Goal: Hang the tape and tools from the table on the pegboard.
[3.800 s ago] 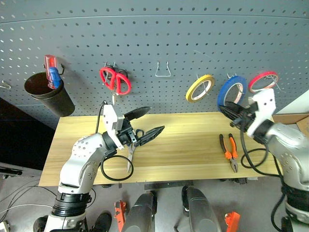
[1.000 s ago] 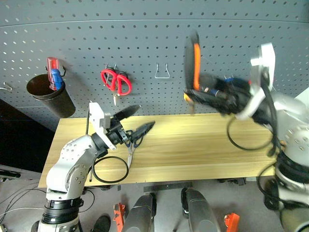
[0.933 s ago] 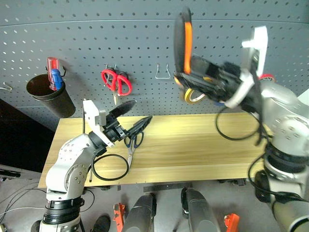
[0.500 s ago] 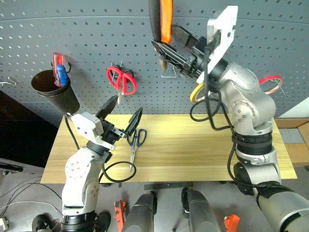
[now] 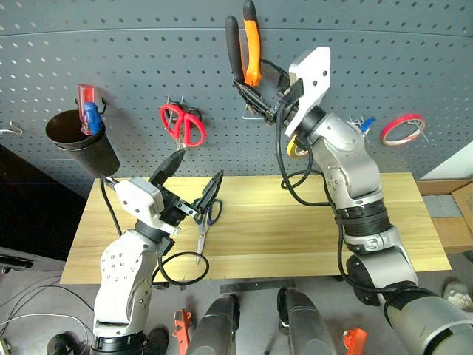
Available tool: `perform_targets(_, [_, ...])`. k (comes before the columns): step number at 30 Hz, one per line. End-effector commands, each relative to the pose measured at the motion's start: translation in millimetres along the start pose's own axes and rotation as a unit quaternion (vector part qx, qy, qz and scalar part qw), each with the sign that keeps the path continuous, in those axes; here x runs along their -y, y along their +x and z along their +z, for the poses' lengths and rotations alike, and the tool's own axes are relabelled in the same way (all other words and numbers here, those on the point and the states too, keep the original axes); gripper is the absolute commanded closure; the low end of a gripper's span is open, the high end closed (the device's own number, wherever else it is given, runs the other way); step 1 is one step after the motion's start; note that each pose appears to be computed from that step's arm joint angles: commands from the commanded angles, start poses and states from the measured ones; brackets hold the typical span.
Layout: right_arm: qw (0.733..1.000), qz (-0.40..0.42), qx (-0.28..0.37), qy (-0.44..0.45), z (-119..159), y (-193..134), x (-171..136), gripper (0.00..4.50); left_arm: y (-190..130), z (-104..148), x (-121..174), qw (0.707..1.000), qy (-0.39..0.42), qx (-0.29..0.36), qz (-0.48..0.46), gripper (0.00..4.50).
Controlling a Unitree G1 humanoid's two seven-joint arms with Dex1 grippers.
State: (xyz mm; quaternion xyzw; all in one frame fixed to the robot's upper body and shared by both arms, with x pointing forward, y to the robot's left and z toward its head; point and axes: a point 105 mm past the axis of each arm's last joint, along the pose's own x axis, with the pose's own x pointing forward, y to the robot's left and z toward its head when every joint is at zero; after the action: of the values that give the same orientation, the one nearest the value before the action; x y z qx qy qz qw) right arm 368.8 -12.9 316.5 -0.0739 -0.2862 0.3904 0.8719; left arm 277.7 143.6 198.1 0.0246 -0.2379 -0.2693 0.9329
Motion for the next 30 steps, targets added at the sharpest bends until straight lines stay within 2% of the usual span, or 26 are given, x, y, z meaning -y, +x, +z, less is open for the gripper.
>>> perform_targets(1, [0.998,-0.028,0.043,-0.033,13.7,-0.2,1.5,2.38,0.1,13.0,4.2,1.000,0.001,0.022,-0.004,0.00])
perform_targets(11, [0.999,-0.041,0.003,-0.035,-16.5,-7.9,-7.9,2.39,1.3,12.4,4.6,1.000,-0.002,0.016,-0.006,0.00])
perform_targets(15, [0.999,-0.029,-0.005,-0.023,-19.1,-9.5,-17.0,2.39,1.3,13.1,2.0,1.000,0.002,0.014,-0.007,0.00])
perform_targets(22, [0.999,-0.021,-0.005,-0.028,-10.1,-11.7,-17.6,0.05,5.3,16.4,-7.1,1.000,0.021,0.022,0.001,0.00])
perform_targets(30, [0.997,0.046,-0.068,0.000,-19.6,-32.2,-25.3,0.02,3.2,11.0,-11.5,1.000,0.014,0.009,0.007,0.00])
